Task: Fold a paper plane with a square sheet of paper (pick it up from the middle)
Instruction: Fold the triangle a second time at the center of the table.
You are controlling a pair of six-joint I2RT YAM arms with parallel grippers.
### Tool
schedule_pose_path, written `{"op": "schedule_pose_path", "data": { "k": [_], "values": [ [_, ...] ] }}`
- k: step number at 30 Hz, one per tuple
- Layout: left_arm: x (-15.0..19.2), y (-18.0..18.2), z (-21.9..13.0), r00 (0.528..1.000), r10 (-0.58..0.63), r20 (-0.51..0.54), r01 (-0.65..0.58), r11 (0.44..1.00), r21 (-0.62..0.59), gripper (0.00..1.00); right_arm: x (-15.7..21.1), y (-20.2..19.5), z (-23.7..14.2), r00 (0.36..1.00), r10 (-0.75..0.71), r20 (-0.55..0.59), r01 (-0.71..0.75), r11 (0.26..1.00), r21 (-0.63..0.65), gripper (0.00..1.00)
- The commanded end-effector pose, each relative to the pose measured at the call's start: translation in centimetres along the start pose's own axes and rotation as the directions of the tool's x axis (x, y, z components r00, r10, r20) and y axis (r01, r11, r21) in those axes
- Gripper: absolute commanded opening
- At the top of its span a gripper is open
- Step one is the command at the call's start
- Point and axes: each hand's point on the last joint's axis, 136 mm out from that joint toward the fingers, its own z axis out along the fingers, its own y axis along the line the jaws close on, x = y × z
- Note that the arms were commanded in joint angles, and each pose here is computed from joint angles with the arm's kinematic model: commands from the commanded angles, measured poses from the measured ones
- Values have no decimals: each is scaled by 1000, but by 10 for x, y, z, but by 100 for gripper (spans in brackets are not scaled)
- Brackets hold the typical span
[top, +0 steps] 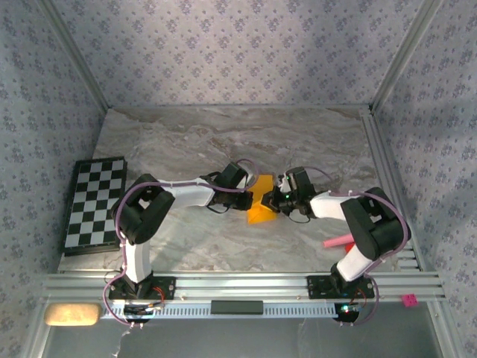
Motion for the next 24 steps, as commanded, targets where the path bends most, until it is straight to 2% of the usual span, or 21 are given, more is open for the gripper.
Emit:
{"op": "schedule_pose_path", "data": {
  "k": [1, 12, 19, 24],
  "values": [
    [15, 13, 9, 998, -5, -64, 3, 999, -39, 6, -13, 7, -3, 1000, -8, 13, 8, 1000, -1, 4],
    [17, 15, 10, 997, -7, -79, 3, 999, -51, 6, -1, -58, 9, 992, 124, 31, -127, 984, 123, 3],
    [20, 16, 11, 996, -11, -87, 7, 999, -52, 6, -19, -39, -5, 994, 92, 60, -97, 992, 83, 5],
    [21, 16, 13, 996, -8, -94, 3, 999, -54, 6, -24, -60, -7, 987, 144, 69, -151, 982, 116, 5]
  ]
}}
